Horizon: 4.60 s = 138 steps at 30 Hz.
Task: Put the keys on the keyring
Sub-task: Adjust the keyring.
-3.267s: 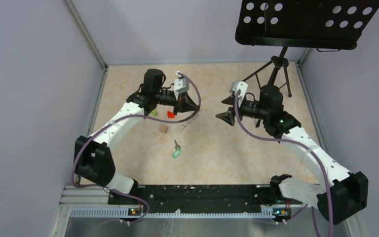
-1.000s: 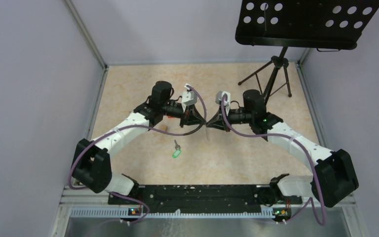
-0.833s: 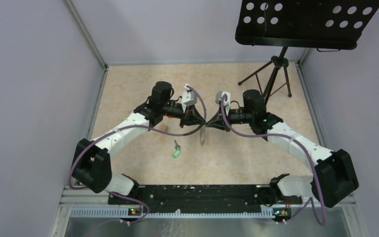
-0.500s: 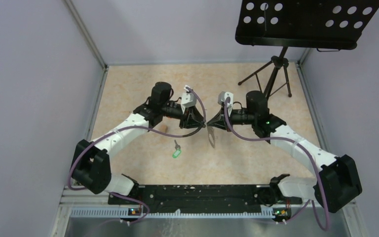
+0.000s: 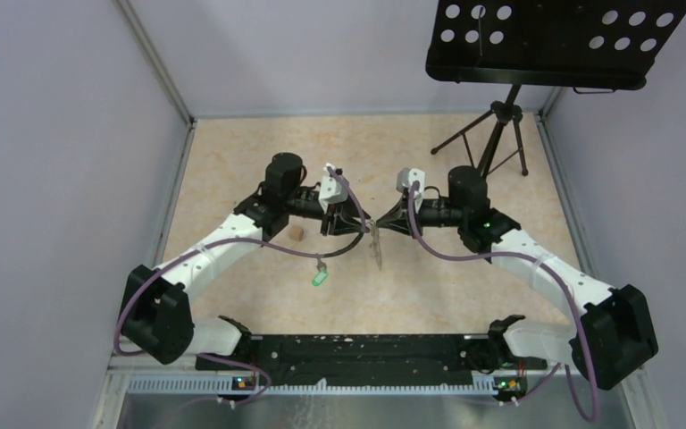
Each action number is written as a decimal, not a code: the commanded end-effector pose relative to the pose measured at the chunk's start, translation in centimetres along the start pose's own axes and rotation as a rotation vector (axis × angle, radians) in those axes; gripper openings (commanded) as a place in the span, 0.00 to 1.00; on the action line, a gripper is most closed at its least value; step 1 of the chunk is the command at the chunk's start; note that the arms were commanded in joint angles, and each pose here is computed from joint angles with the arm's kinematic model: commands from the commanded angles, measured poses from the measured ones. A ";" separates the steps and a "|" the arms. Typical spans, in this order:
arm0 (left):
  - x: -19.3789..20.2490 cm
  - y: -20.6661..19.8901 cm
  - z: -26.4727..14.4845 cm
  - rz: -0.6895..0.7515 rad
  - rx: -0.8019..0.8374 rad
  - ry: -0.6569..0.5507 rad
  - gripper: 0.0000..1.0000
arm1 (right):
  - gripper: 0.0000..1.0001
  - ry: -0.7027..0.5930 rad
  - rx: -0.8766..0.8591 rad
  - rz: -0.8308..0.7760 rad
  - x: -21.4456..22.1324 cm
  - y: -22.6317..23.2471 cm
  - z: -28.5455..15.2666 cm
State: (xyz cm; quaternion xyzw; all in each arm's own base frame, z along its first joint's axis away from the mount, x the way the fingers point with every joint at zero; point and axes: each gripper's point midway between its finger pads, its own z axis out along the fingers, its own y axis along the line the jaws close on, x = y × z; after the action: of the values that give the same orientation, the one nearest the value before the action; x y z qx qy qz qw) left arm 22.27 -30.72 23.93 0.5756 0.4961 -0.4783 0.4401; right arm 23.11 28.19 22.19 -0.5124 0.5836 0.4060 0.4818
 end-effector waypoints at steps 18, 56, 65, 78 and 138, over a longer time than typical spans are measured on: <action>-0.7 2.1 0.9 0.223 0.030 -0.032 0.26 | 0.00 -0.010 -0.008 -0.127 -0.6 0.0 -0.3; -1.1 -2.3 0.3 0.298 0.129 -0.085 0.00 | 0.33 -0.053 0.060 -0.184 -2.5 -0.4 -2.5; -3.3 -4.2 0.1 0.107 0.149 -0.231 0.00 | 0.42 -0.090 -0.013 -0.184 -3.6 1.3 -2.8; -3.8 -2.6 0.3 -0.146 0.022 -0.325 0.00 | 0.41 -0.114 -0.041 -0.206 -5.1 2.2 -3.5; -0.9 0.0 2.4 -0.025 -0.136 -0.011 0.00 | 0.15 -0.023 -0.112 -0.054 -0.2 1.2 -0.2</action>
State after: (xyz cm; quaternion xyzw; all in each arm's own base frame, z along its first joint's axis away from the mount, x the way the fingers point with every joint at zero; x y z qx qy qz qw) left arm 21.86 -32.79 21.73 0.5271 0.5683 -0.4519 0.4417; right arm 22.04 27.27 20.13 -0.5350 0.5800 0.4189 0.4493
